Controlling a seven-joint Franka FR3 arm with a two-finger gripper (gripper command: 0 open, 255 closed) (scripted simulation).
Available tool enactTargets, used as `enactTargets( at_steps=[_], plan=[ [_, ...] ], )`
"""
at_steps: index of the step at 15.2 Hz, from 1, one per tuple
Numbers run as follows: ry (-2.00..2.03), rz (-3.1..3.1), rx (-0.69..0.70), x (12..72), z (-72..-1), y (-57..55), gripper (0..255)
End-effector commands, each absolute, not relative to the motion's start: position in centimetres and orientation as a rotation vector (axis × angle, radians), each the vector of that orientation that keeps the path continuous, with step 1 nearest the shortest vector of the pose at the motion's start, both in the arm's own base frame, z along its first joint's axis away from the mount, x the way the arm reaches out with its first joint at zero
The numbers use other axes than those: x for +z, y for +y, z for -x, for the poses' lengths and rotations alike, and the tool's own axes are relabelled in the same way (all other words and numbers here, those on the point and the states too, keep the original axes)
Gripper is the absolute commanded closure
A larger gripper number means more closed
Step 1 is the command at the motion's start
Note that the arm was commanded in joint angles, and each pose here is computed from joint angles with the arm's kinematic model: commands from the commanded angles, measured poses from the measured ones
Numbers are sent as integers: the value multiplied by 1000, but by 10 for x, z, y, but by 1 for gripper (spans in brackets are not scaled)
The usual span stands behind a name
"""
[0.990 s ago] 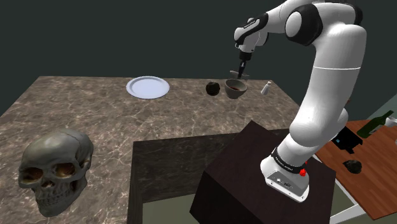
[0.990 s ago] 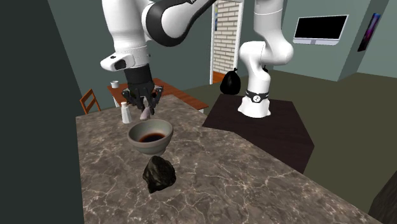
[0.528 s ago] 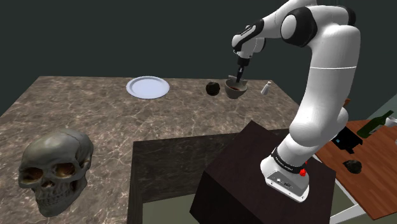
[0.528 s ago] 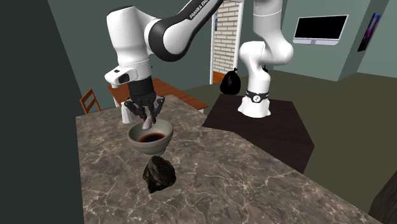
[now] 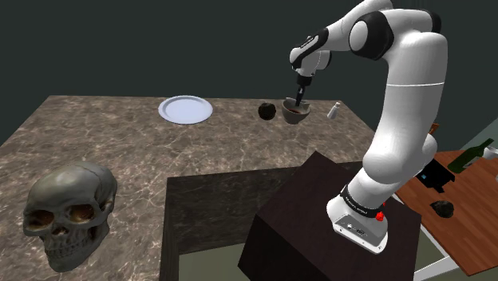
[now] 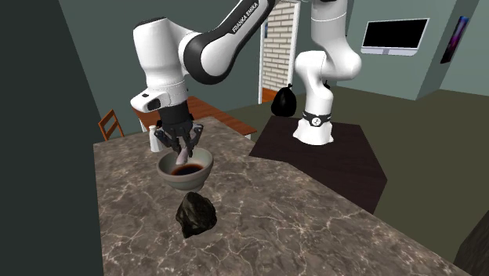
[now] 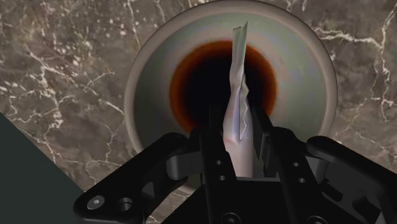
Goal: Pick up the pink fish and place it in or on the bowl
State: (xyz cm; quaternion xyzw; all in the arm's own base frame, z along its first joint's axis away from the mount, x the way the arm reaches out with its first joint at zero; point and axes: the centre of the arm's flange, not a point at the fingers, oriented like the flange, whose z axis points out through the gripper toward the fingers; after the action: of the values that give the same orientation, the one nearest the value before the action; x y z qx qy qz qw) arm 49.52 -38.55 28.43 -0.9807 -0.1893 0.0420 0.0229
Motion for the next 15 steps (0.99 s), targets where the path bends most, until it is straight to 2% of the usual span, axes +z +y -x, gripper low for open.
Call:
enactTargets(
  at_steps=[1,2,3,8,12,15],
  plan=[
    [-586,3037,130,284,-495,-385,255],
    [-586,3037,130,284,-495,-385,255],
    [-586,3037,130,284,-495,-385,0],
    [-586,3037,130,284,-495,-385,0],
    [-586,3037,130,334,-500,-387,0],
    [-586,3037,130,334,-500,-387,0]
  ],
)
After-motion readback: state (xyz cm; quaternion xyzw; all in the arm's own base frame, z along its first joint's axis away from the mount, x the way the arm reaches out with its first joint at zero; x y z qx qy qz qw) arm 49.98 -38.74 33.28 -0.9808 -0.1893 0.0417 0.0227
